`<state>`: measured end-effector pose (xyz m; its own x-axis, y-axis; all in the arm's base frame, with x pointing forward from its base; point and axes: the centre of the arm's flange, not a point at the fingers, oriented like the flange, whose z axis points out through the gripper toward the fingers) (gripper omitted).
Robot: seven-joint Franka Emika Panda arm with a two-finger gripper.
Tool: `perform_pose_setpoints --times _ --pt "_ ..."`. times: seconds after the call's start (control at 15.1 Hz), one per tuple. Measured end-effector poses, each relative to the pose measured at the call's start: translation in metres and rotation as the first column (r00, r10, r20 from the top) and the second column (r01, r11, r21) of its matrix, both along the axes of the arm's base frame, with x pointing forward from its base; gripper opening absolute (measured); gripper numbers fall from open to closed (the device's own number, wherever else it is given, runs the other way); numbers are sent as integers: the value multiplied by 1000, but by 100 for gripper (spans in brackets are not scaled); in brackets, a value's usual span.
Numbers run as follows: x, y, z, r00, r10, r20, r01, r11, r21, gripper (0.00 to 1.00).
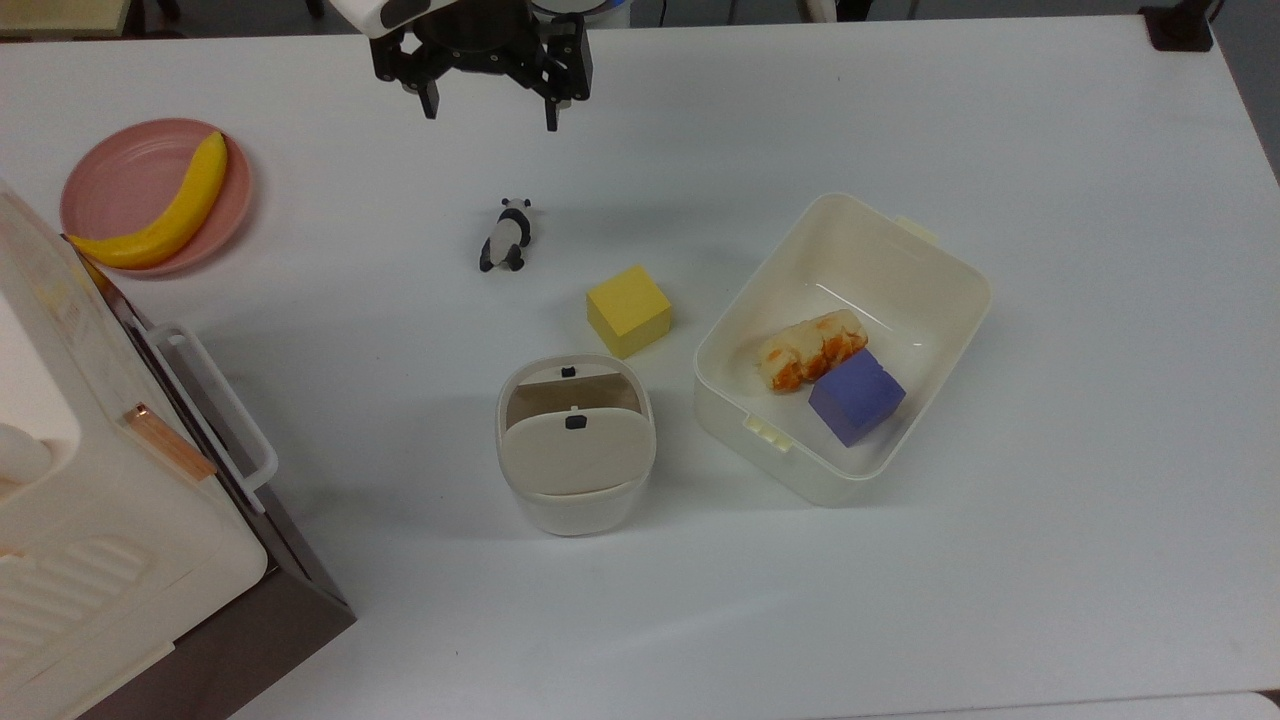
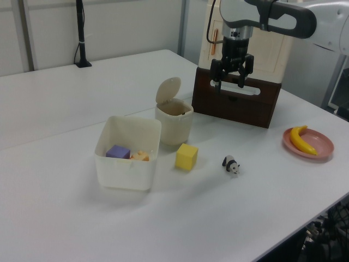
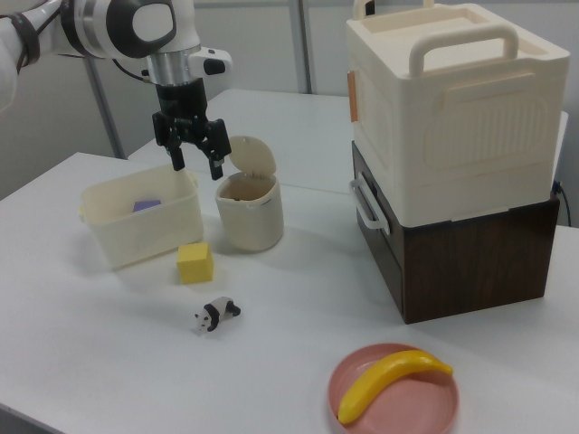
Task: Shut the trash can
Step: 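Move the open gripper down toward the open trash can lid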
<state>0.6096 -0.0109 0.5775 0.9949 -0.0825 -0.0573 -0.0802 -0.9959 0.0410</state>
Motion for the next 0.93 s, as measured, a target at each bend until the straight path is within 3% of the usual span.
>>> perform_pose_setpoints --times 0.93 --pt "-2 2 -11 1000 7 -24 -7 1000 2 100"
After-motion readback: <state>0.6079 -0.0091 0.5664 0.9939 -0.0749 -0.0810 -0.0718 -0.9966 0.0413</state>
